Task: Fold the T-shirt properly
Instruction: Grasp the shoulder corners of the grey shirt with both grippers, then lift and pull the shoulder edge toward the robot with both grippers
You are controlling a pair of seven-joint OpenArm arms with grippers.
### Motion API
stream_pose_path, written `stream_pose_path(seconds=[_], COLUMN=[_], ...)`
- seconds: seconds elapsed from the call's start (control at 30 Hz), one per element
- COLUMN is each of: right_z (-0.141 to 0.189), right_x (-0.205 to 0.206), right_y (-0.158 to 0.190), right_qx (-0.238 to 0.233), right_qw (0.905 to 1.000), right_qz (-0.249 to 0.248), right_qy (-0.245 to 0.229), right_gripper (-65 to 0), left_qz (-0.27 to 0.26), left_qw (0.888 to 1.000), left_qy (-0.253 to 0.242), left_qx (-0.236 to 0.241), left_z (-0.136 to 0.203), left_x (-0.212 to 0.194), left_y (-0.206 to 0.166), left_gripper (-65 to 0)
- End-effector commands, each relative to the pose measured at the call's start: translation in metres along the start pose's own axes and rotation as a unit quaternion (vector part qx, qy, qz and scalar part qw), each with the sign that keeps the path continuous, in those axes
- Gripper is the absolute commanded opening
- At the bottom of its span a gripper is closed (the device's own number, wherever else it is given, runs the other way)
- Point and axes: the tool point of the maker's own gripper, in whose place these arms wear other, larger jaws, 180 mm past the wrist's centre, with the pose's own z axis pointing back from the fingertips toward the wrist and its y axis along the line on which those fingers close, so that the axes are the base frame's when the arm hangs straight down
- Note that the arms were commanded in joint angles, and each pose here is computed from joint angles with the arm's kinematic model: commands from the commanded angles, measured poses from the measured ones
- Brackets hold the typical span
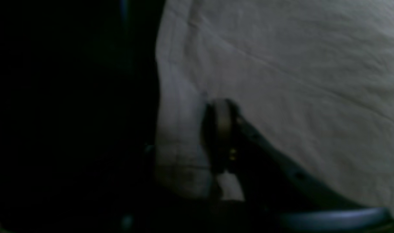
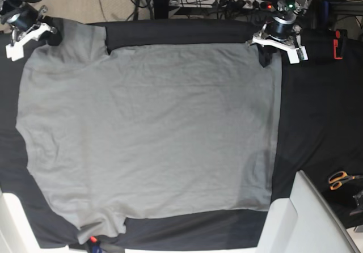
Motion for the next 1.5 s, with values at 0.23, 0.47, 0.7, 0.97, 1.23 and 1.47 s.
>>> stream_pose_path(seconds=[0.23, 0.47, 0.7, 0.97, 1.23, 1.47], right_z=[0.007, 0.018, 0.024, 0.019, 0.02, 0.004], right_x=[0.017, 0.039, 0.057, 0.089, 0.14, 0.164], right_y=[0.002, 0.018, 0.036, 0.052, 0.065, 0.06], right_qx=[0.001, 0.0, -0.001, 0.01, 0.012, 0.026], right_qw=[0.9996, 0.9971, 0.9929, 0.9892, 0.9823, 0.986], right_qz=[0.021, 0.071, 0.117, 0.141, 0.176, 0.151], right_qy=[-0.021, -0.03, -0.02, -0.038, -0.065, -0.066], right_gripper=[-64.8, -64.8, -64.8, -64.7, -64.7, -64.7], left_qz=[-0.013, -0.02, -0.037, -0.053, -0.075, -0.103], left_qw=[0.998, 0.996, 0.998, 0.997, 0.995, 0.99], left_qy=[0.054, 0.076, 0.043, 0.05, 0.063, 0.088], left_qx=[-0.021, -0.031, -0.028, -0.027, -0.03, -0.043], left_z=[0.018, 0.02, 0.027, 0.018, 0.004, -0.021], left_x=[-0.018, -0.001, 0.054, 0.074, 0.098, 0.102], left_y=[-0.014, -0.024, -0.025, -0.025, -0.026, -0.033], left_gripper=[-65.0, -65.0, -65.0, -65.0, -65.0, -65.0])
